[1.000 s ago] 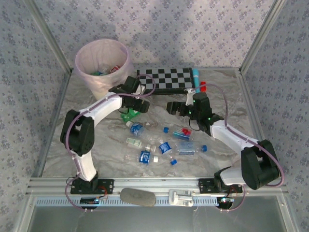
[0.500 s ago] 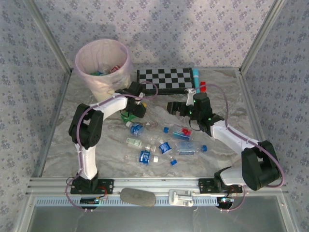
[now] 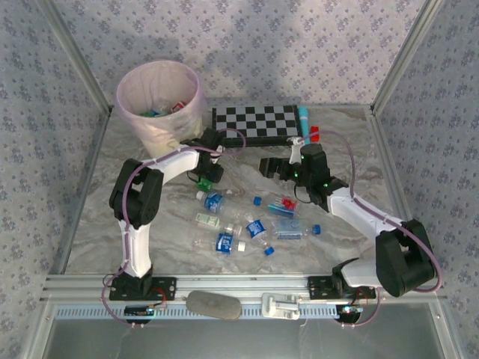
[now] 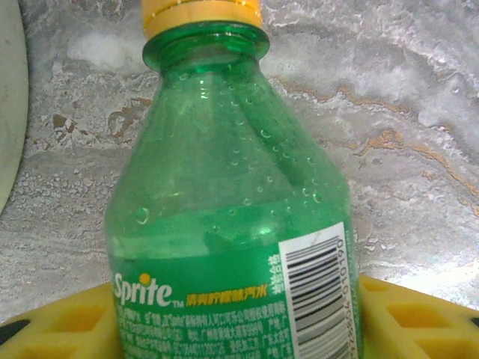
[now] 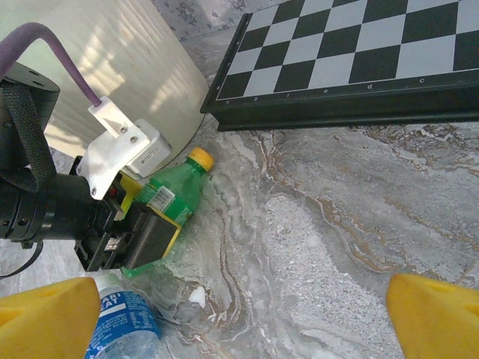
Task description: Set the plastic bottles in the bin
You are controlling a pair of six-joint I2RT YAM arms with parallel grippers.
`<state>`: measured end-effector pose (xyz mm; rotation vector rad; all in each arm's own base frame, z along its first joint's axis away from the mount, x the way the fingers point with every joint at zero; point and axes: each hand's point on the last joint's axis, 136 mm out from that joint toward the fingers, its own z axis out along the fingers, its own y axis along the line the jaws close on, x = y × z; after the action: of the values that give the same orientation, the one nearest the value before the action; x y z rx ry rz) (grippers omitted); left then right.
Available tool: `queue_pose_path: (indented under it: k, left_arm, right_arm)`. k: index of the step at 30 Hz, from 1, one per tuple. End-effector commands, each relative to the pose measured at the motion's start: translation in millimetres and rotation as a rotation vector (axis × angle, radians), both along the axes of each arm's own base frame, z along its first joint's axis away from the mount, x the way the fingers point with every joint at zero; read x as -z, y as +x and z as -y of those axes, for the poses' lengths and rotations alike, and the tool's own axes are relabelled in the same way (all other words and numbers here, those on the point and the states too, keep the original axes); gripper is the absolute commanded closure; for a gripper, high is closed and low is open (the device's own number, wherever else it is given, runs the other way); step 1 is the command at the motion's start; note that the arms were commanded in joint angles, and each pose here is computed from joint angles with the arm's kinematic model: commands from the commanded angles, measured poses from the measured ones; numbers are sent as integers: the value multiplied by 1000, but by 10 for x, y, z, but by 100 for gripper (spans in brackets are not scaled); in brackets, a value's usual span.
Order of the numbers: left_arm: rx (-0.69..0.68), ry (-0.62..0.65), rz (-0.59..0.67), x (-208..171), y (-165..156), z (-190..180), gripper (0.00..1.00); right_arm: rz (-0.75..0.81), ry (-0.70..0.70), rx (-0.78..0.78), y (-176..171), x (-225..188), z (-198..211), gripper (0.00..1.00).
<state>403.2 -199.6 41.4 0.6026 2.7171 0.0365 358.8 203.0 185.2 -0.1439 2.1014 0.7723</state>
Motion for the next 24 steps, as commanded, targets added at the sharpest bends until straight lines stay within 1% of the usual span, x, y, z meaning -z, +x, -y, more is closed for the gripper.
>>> queue_pose_path:
  k: [1, 5, 10, 15, 18, 24]
  left_arm:
    - [10, -15, 46, -195, 54, 64, 48]
    - [16, -43, 96, -446, 61, 123, 49]
    - [37, -131, 196, -1000, 48, 265, 49]
    - [51, -289, 338, -1747, 34, 379, 50]
    - [69, -355, 436, -2197, 18, 399, 50]
    - [79, -476, 654, -3113, 32, 269, 51]
  right_arm:
    - [10, 3, 14, -16, -44, 47, 0]
    - [10, 5, 15, -15, -43, 46, 0]
    - [11, 7, 19, -6, -31, 52, 0]
    - [15, 11, 17, 0, -42, 43, 0]
    - [14, 11, 17, 0, -33, 50, 0]
    - [11, 17, 13, -4, -18, 47, 0]
